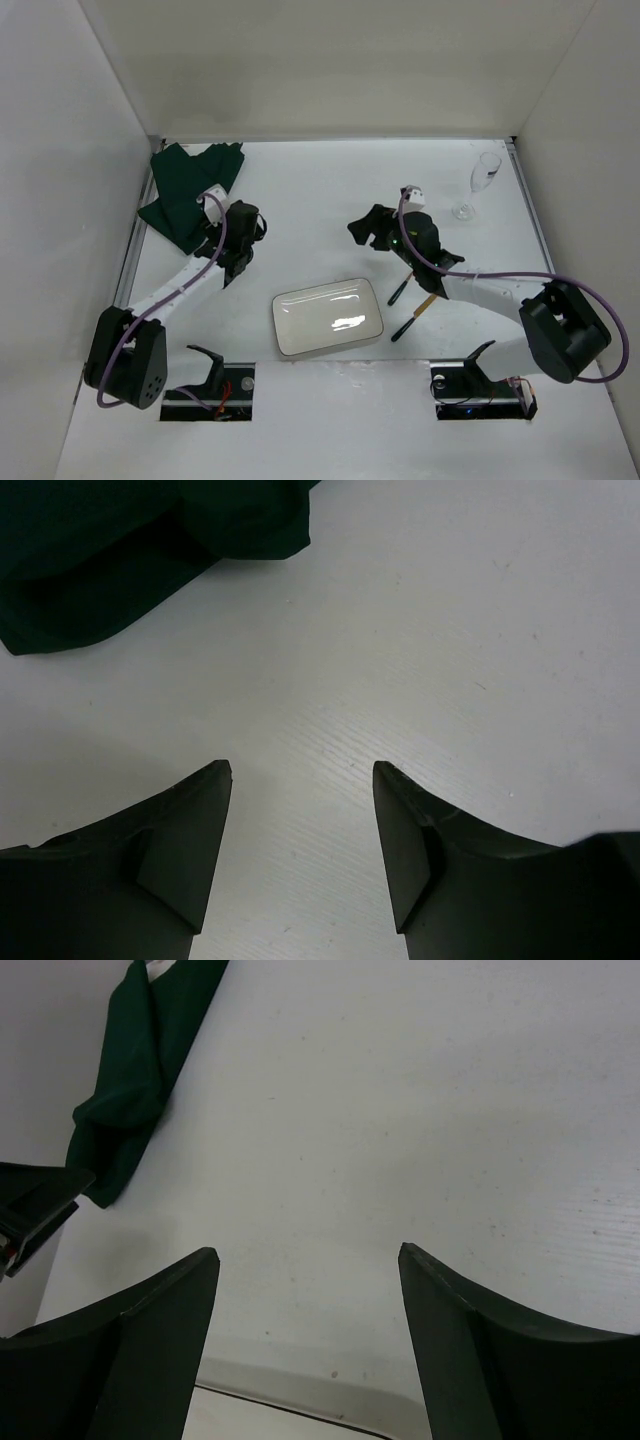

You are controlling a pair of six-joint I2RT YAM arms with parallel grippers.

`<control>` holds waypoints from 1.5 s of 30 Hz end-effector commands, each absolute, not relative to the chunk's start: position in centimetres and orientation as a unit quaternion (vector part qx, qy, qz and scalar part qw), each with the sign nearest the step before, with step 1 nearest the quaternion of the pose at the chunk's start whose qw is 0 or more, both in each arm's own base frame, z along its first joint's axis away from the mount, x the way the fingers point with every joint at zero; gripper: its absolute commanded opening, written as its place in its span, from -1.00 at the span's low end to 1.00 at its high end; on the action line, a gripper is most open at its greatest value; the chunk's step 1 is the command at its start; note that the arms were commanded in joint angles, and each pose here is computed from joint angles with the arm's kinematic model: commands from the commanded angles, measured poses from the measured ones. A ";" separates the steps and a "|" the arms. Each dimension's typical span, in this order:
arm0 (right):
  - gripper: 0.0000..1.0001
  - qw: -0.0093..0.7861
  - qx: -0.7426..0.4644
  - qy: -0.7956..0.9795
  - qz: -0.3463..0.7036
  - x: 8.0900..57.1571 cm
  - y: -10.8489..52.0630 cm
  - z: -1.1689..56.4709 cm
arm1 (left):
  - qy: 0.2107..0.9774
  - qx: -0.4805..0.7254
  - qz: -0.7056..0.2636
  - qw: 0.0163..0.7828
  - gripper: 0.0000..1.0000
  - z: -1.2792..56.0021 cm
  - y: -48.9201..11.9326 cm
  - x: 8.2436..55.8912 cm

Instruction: Set the dinner table for one person

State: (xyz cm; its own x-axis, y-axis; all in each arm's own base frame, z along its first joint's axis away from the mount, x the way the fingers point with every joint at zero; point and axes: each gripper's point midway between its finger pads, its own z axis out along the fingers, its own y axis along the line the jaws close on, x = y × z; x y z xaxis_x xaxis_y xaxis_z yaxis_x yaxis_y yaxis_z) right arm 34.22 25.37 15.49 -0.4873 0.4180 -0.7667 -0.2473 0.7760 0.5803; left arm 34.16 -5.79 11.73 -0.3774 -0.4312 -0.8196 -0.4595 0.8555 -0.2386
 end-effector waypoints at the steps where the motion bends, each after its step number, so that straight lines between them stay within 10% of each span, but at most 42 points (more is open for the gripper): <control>1: 0.57 0.523 0.052 0.775 0.351 34.8 25.7 17.3 | 0.813 -0.283 -0.015 0.508 0.13 12.9 -5.8 34.9; 6: 0.26 0.515 0.042 0.779 0.356 34.8 26.0 16.8 | 0.783 -0.327 -0.052 0.527 0.12 13.6 -4.9 35.5; 9: -0.60 0.509 0.029 0.779 0.366 34.4 26.4 16.8 | 0.766 -0.357 -0.045 0.533 0.02 13.6 -3.2 35.5; 12: -0.90 0.506 0.030 0.784 0.357 34.6 26.0 16.2 | 0.751 -0.398 -0.047 0.524 -0.74 13.2 -1.3 35.5; 16: -0.83 0.507 0.035 0.784 0.357 34.7 26.0 16.1 | 0.730 -0.428 -0.066 0.529 -0.83 13.7 0.3 36.2; 23: 0.00 0.511 0.030 0.780 0.360 34.6 26.0 16.4 | 0.699 -0.492 -0.100 0.510 0.06 13.0 3.2 38.5; 27: 0.27 0.510 0.025 0.779 0.364 34.6 26.2 16.3 | 0.686 -0.523 -0.134 0.487 0.21 12.0 3.5 40.3; 45: 0.36 0.497 -0.004 0.780 0.380 34.0 28.0 16.4 | 0.670 -0.546 -0.126 0.487 0.18 9.2 5.3 45.2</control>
